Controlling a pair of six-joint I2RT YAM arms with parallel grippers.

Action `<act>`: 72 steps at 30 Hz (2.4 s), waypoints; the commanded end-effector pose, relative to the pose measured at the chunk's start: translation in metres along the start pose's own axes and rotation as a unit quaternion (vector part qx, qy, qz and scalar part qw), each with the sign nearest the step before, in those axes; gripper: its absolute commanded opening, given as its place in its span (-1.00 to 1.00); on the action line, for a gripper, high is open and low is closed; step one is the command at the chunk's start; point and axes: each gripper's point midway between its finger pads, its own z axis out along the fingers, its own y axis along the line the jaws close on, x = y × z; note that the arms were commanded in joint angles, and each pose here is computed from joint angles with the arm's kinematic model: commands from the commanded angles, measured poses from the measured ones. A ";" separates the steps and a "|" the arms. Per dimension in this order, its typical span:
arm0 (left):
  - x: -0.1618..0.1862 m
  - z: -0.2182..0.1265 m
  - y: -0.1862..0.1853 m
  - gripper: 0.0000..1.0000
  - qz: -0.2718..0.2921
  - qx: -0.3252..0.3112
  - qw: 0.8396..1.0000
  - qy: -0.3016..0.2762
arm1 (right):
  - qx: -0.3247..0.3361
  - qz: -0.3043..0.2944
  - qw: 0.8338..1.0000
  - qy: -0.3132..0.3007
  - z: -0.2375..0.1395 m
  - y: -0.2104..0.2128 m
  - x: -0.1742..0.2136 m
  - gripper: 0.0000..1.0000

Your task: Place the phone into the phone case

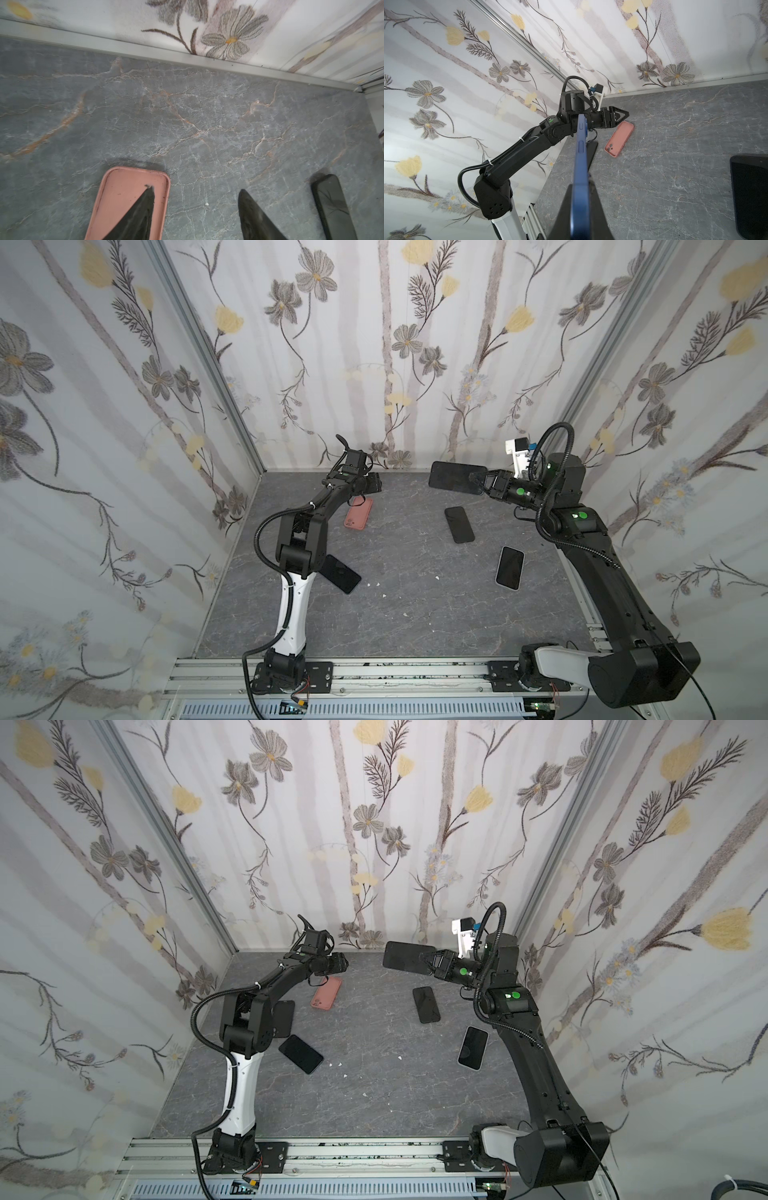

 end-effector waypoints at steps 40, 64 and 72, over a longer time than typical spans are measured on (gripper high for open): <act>0.276 -0.101 -0.164 0.10 0.292 0.265 0.887 0.239 | 0.024 -0.006 1.000 -0.019 -0.018 0.006 0.003 -1.00; 0.108 -0.171 -0.020 0.18 -0.003 0.103 0.995 -0.009 | 0.063 0.095 0.988 0.101 0.093 -0.012 0.144 -1.00; 0.123 -0.154 -0.010 0.17 -0.015 0.127 0.991 0.027 | 0.010 0.166 0.973 0.164 0.157 -0.025 0.199 -1.00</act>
